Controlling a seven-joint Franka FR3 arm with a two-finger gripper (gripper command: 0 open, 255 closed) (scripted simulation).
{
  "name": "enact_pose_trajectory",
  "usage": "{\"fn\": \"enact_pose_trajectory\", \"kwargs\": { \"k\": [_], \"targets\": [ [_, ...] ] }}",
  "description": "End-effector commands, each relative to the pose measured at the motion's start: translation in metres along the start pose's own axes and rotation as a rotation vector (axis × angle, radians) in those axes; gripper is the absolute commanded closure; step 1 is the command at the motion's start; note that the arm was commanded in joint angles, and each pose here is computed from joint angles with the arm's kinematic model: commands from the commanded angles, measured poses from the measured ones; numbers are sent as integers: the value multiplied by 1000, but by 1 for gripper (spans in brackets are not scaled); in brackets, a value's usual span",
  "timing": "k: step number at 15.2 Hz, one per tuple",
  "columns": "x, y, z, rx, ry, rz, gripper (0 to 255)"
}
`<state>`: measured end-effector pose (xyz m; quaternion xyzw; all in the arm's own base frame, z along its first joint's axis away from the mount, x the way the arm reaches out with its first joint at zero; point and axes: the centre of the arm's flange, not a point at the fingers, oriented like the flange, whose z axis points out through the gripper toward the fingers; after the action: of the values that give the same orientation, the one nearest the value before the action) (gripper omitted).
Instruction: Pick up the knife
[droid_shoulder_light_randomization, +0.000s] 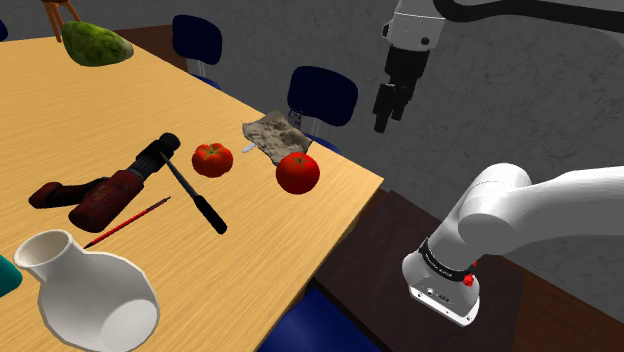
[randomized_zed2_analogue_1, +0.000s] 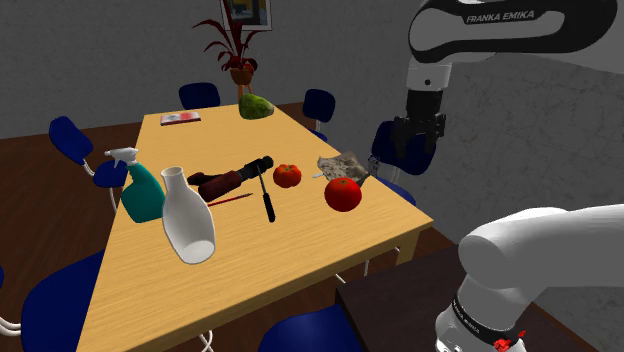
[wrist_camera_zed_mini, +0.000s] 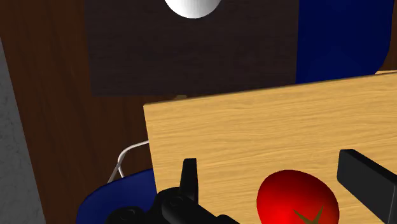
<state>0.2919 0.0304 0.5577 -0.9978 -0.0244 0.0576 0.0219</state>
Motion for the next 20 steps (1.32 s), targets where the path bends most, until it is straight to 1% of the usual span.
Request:
{"fn": "enact_pose_trajectory", "kwargs": {
  "k": [1, 20],
  "targets": [
    [0, 0, 0, 0, 0, 0, 0],
    [149, -179, 82, -29, 80, 39, 0]
  ]
}}
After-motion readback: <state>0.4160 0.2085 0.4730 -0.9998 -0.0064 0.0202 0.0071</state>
